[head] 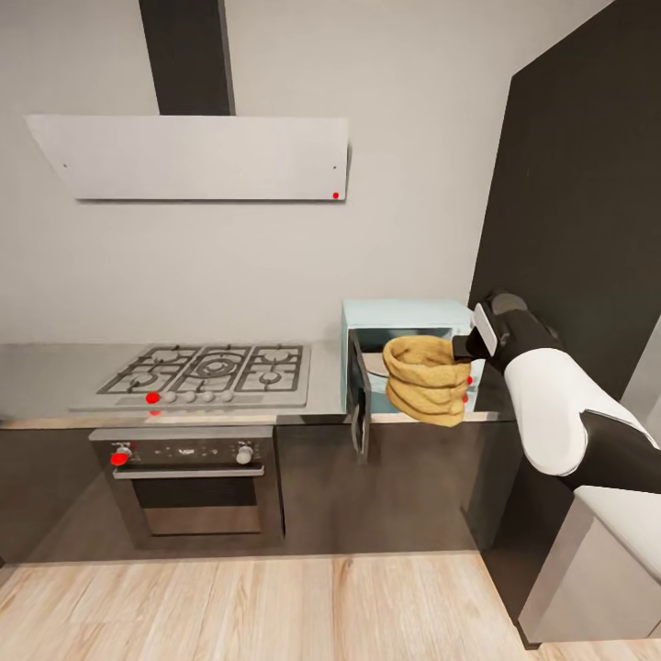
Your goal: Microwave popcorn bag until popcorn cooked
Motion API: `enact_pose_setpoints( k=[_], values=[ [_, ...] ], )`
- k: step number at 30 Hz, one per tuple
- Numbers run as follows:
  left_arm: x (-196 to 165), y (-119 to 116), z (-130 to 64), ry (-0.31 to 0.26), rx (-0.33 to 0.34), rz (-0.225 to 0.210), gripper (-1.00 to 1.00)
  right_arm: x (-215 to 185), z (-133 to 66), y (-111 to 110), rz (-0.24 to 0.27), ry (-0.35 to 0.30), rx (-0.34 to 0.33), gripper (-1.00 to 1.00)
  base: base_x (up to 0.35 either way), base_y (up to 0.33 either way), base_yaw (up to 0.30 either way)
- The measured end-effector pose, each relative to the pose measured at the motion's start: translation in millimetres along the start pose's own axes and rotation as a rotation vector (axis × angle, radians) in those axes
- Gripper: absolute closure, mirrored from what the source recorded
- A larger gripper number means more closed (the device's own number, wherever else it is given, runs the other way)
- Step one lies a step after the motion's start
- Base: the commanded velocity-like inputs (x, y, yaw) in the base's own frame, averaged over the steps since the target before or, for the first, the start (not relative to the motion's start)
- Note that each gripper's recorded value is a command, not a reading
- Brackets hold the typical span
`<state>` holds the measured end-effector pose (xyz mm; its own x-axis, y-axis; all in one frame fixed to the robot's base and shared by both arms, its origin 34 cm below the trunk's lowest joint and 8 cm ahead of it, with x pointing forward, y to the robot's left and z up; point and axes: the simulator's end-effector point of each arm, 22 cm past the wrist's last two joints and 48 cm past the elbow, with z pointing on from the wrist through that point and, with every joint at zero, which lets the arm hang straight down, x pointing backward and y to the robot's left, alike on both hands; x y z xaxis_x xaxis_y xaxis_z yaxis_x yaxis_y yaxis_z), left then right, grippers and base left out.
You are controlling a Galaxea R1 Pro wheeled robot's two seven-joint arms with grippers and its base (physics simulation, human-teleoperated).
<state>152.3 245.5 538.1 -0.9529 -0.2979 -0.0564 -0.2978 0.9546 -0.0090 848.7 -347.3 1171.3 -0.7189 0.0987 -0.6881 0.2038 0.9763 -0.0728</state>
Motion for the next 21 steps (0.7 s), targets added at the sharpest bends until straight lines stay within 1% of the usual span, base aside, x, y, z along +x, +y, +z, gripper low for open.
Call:
enact_pose_setpoints(
  k=[6,17,19,21],
  values=[
    [0,0,0.0,0.0,0.0,-0.001,-1.0,0,-0.1,0,0.001,0.0,0.001,1.0,0.153,0.0,0.0],
    [0,0,-0.1,0.0,0.0,-0.002,-1.0,1,0.4,-1,0.001,0.003,0.002,1.0,0.236,0.0,0.0],
    [0,0,-0.1,0.0,0.0,-0.002,-1.0,15,9.6,1,-0.007,0.032,0.002,1.0,0.237,0.0,0.0],
    [0,0,-0.1,0.0,0.0,-0.002,-1.0,21,13.2,2,-0.011,0.045,0.002,1.0,0.205,0.0,0.0]
  ],
)
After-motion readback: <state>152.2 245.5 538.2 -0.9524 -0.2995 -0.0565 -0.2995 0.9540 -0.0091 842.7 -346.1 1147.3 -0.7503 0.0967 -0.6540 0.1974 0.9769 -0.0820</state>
